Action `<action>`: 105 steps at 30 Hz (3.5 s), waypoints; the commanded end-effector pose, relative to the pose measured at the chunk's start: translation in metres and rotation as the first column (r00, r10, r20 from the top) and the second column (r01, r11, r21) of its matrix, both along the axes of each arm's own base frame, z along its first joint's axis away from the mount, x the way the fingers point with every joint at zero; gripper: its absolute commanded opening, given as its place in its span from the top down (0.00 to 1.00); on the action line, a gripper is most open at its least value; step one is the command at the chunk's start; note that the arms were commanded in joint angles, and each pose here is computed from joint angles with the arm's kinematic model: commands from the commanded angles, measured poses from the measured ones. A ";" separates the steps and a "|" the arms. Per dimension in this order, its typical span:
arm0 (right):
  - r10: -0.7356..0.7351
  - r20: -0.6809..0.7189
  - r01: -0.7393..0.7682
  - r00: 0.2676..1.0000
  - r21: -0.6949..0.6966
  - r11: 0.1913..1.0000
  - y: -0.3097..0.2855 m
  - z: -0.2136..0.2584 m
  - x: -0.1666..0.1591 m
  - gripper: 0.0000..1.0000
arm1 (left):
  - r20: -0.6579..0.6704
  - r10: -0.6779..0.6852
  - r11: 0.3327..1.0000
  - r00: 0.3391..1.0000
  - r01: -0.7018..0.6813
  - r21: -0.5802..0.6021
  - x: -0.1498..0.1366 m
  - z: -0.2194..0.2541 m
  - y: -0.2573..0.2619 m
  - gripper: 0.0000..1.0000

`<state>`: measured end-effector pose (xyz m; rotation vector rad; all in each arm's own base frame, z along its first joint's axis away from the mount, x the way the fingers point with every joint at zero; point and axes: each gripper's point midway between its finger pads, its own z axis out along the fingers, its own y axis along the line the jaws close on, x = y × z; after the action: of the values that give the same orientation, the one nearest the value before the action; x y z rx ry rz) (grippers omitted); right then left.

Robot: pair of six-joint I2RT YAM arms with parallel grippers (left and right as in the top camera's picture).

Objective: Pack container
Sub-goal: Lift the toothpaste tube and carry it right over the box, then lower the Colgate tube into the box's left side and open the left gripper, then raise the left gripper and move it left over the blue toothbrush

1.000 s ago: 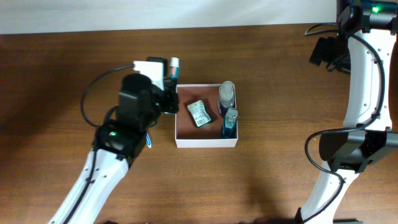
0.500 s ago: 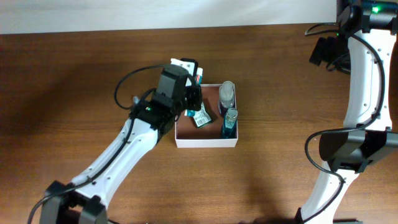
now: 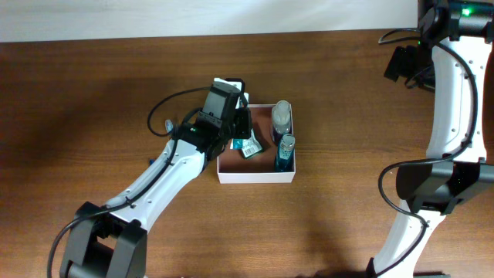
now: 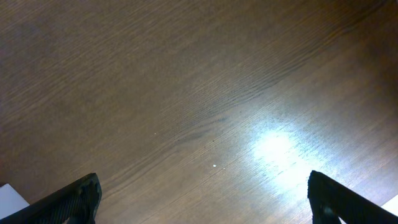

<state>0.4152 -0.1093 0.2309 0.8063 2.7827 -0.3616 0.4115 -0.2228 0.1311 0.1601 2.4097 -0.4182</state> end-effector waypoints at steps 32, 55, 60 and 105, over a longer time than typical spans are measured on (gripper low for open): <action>-0.007 0.027 0.008 1.000 -0.020 1.000 -0.004 0.012 -0.003 0.02 | -0.106 0.104 0.990 0.989 -0.092 0.108 -0.011 -0.064 -0.018 0.93; -0.007 0.027 0.008 1.000 -0.020 1.000 -0.004 0.012 -0.003 0.02 | -0.138 0.140 0.987 0.980 -0.128 0.092 -0.013 -0.074 -0.020 0.86; -0.007 0.027 0.008 1.000 -0.020 1.000 -0.004 0.012 -0.003 0.02 | -0.141 0.140 0.987 0.980 -0.128 0.095 -0.013 -0.074 -0.019 0.86; -0.007 0.027 0.008 1.000 -0.020 1.000 -0.004 0.012 -0.003 0.02 | -0.143 0.386 0.916 0.912 -0.360 0.177 0.000 -0.002 0.133 0.76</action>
<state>0.4152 -0.1093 0.2309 0.8063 2.7827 -0.3616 0.4071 -0.0997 0.1133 -0.2699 2.6036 -0.0842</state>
